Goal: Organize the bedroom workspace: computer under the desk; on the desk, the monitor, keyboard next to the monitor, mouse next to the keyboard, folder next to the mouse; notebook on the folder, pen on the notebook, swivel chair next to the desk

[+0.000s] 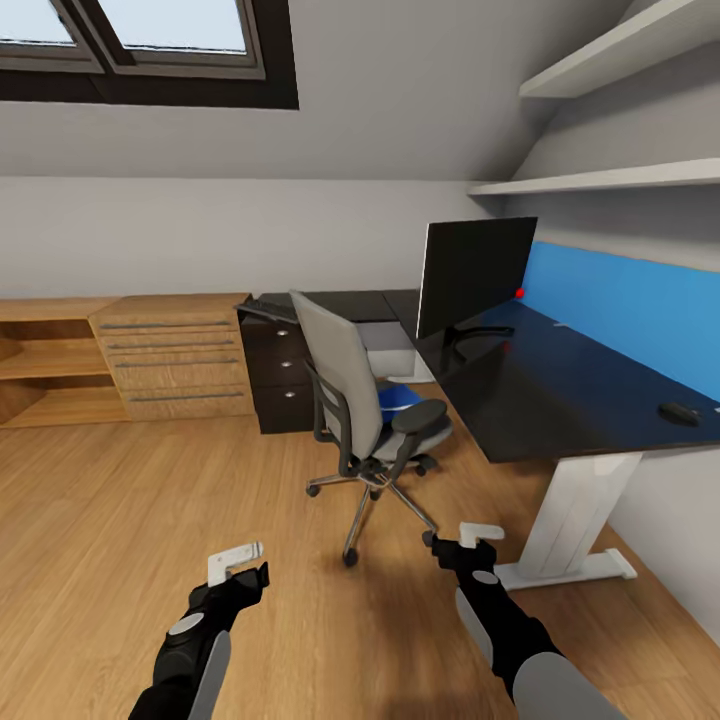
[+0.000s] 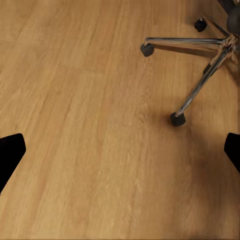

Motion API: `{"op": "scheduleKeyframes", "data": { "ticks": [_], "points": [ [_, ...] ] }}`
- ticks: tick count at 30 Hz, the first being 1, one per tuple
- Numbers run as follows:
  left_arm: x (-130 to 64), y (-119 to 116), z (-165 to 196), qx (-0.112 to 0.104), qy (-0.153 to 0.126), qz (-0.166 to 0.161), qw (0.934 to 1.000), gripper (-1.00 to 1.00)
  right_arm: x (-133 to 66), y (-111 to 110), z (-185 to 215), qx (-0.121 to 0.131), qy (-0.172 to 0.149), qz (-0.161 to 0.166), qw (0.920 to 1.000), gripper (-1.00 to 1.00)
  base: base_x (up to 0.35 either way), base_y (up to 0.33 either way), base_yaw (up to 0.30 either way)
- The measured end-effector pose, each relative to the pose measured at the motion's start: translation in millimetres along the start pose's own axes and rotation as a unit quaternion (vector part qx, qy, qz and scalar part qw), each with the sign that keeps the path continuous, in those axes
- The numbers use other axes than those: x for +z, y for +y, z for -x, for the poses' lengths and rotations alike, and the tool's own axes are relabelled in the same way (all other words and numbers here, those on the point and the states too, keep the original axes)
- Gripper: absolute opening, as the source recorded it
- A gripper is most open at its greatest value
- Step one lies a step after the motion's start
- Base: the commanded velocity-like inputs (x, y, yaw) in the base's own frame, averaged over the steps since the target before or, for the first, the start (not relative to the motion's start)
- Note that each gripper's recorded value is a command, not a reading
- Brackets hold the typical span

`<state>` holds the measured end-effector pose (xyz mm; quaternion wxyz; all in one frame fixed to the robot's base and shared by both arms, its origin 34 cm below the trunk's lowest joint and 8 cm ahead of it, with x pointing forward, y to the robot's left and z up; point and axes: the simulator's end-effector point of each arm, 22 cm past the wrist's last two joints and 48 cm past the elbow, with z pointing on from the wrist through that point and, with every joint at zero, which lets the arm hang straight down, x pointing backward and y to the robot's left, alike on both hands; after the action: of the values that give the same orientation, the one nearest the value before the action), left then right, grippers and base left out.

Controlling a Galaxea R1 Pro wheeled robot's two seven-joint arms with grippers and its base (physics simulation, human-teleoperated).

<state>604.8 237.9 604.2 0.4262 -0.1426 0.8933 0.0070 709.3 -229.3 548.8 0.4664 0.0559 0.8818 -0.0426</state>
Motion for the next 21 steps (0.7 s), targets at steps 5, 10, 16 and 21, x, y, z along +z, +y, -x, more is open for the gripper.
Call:
{"op": "scheduleKeyframes", "data": {
  "ticks": [5,10,16,21],
  "points": [
    [-11.1,8,-6,-0.005,-0.014,0.001,0.9999,1.00,3.8,3,-8,0.001,-0.003,0.004,1.0000,1.00,0.000,0.000,0.000],
    [-9.2,11,-20,-0.008,-0.010,-0.001,0.9999,1.00,7.8,4,-17,0.001,-0.005,0.006,1.0000,1.00,0.000,0.000,0.000],
    [-3.7,14,-31,-0.007,-0.011,0.002,0.9999,1.00,10.1,20,-28,0.007,-0.007,0.015,0.9998,1.00,0.000,0.000,0.000],
    [1.7,16,-42,-0.005,-0.010,0.003,0.9999,1.00,13.5,23,-38,0.008,-0.007,0.017,0.9998,1.00,0.000,0.000,0.000]
  ]
}}
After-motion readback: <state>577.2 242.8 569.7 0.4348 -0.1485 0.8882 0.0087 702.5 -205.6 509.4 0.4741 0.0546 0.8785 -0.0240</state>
